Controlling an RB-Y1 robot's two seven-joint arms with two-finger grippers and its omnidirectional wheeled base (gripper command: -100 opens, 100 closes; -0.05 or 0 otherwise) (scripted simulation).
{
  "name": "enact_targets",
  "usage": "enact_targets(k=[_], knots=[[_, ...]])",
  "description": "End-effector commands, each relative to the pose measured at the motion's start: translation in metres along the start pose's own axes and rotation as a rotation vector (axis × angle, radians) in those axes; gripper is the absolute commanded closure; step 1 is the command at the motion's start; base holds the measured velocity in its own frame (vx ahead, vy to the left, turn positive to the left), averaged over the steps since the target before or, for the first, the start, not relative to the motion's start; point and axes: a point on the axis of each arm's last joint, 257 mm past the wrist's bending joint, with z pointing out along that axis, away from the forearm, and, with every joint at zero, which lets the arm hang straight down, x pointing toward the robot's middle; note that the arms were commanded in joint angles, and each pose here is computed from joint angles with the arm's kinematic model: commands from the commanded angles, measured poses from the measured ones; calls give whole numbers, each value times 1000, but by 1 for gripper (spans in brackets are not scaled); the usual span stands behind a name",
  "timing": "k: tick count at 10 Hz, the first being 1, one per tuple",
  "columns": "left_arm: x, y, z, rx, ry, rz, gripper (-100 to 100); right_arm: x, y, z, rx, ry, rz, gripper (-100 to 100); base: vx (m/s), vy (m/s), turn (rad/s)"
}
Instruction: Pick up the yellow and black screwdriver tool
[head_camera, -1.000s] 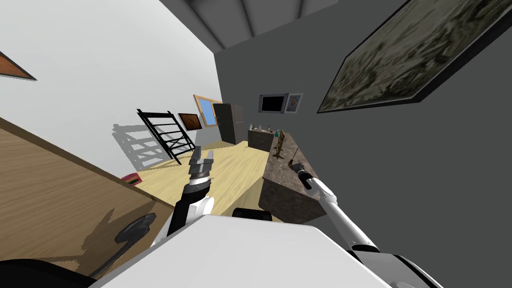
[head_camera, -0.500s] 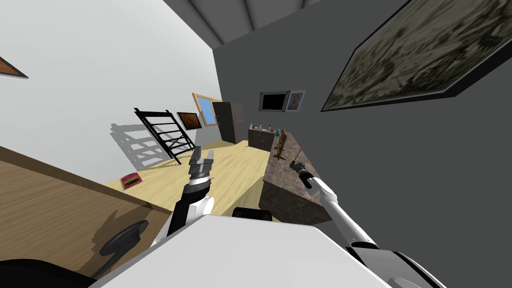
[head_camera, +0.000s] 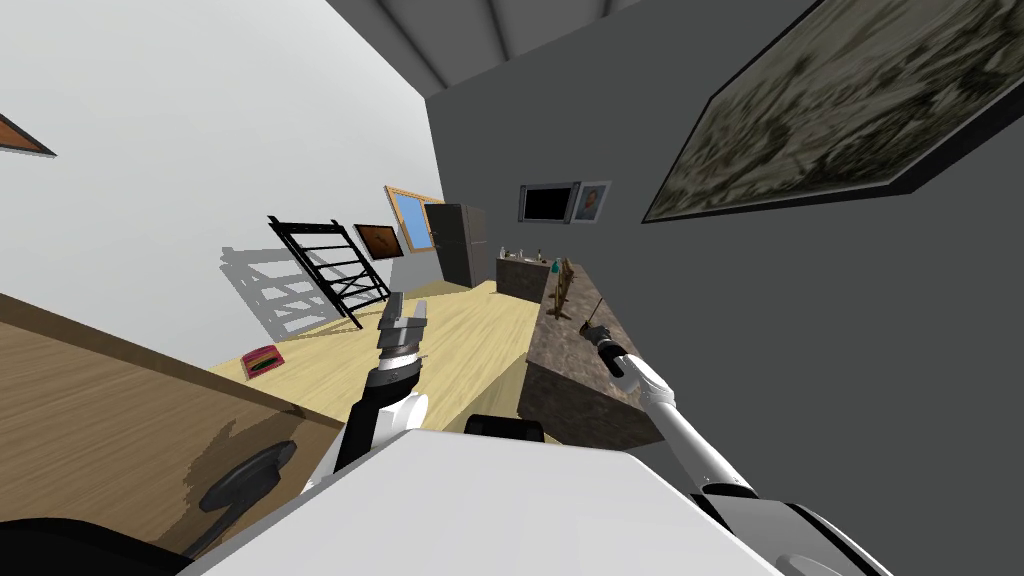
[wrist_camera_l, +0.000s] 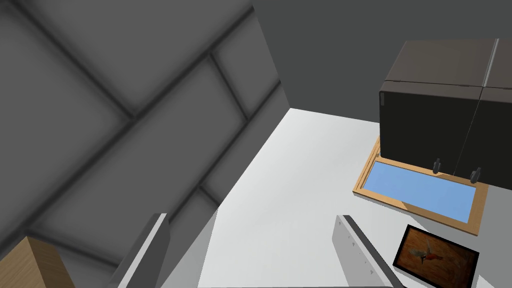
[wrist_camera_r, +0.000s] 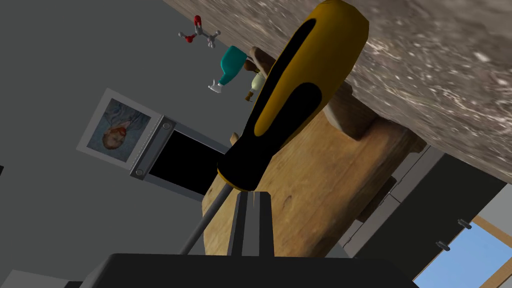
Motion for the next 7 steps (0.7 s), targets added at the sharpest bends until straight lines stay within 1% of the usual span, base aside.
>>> enact_targets(k=[1, 3, 4, 5, 7], knots=[[0, 0, 0, 0, 0, 0, 0, 4, 2, 3, 0, 17, 18, -100, -81, 102, -72], [0, 0, 0, 0, 0, 0, 0, 7, 3, 5, 2, 32, 33, -100, -167, 190, -40], [0, 0, 0, 0, 0, -1, 0, 12, 2, 8, 7, 52, 52, -100, -168, 237, -20], [0, 0, 0, 0, 0, -1, 0, 15, 1, 10, 11, 64, 62, -100, -139, 219, -15], [0, 0, 0, 0, 0, 0, 0, 21, -4, 14, 24, 92, 84, -100, -97, 153, 11]])
